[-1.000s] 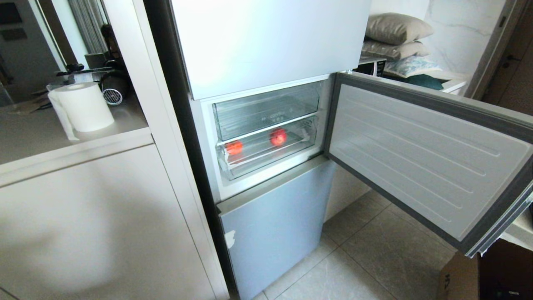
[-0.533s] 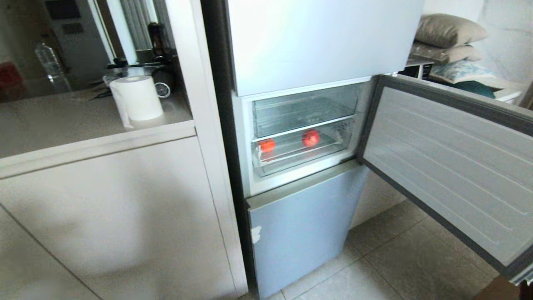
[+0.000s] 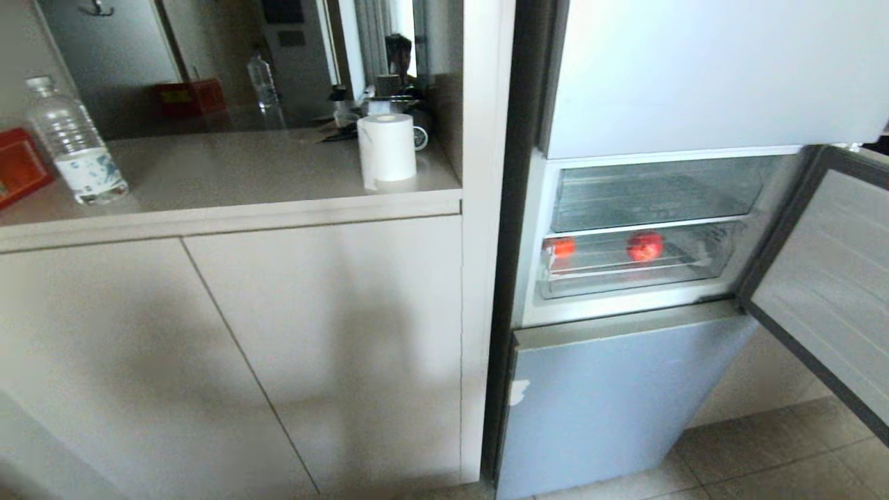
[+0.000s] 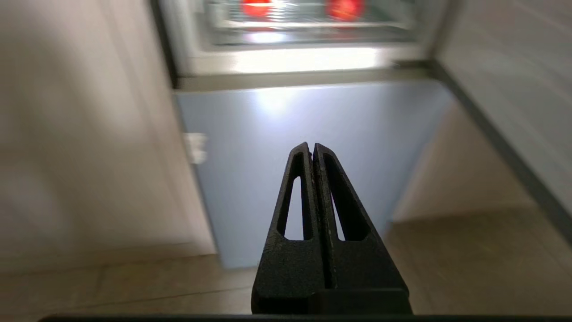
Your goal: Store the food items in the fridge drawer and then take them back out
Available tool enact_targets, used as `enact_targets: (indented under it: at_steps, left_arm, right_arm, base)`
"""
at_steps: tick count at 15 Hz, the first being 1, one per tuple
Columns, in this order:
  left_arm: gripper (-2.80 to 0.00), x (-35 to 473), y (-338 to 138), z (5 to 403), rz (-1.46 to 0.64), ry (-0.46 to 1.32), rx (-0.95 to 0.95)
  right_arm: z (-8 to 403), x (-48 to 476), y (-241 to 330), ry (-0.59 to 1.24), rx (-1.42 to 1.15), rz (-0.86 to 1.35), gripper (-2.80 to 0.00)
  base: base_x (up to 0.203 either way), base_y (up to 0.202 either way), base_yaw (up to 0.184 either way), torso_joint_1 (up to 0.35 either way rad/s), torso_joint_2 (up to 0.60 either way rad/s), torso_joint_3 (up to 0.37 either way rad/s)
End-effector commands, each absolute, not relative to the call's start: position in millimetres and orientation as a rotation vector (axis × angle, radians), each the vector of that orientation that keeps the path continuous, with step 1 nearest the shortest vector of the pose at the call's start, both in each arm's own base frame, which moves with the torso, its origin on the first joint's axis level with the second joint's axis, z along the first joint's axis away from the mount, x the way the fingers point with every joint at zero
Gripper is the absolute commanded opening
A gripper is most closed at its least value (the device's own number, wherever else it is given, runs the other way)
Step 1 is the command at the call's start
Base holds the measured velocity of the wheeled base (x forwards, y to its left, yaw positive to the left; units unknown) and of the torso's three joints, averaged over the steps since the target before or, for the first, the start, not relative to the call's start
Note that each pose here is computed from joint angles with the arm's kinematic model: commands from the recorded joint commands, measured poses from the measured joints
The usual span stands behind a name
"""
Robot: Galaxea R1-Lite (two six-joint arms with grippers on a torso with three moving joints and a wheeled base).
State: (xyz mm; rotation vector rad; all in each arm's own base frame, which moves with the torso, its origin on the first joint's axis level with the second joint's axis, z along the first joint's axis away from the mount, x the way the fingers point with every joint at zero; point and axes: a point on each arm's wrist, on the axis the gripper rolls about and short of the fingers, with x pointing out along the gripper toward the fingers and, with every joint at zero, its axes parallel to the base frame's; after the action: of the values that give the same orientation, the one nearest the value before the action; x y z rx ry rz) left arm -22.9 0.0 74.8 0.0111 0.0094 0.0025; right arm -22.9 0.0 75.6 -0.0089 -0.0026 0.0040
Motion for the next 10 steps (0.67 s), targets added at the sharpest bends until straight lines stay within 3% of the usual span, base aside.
enact_targets:
  at_steps: [1, 5, 10]
  left_arm:
    - [-2.80, -22.8, 0.0, 74.7, 0.003, 0.012, 0.011]
    - [-2.80, -22.8, 0.0, 74.8, 0.003, 0.011, 0.011]
    - [-2.80, -22.8, 0.0, 74.8, 0.003, 0.011, 0.011]
  right_arm:
    - [75.8, -22.8, 0.0, -0.003, -0.009, 0.005, -2.80]
    - [75.8, -22.8, 0.0, -0.003, -0.009, 0.006, -2.80]
    - [84.5, -24.7, 0.1, -0.018, -0.049, 0.010, -2.80]
  base:
    - [0.001, -0.011, 0.175, -0.006, -0.01, 0.007]
    - [-0.002, -0.007, 0.131, 0.004, 0.00, 0.002]
    - [0.000, 0.000, 0.000, 0.000, 0.00, 0.000]
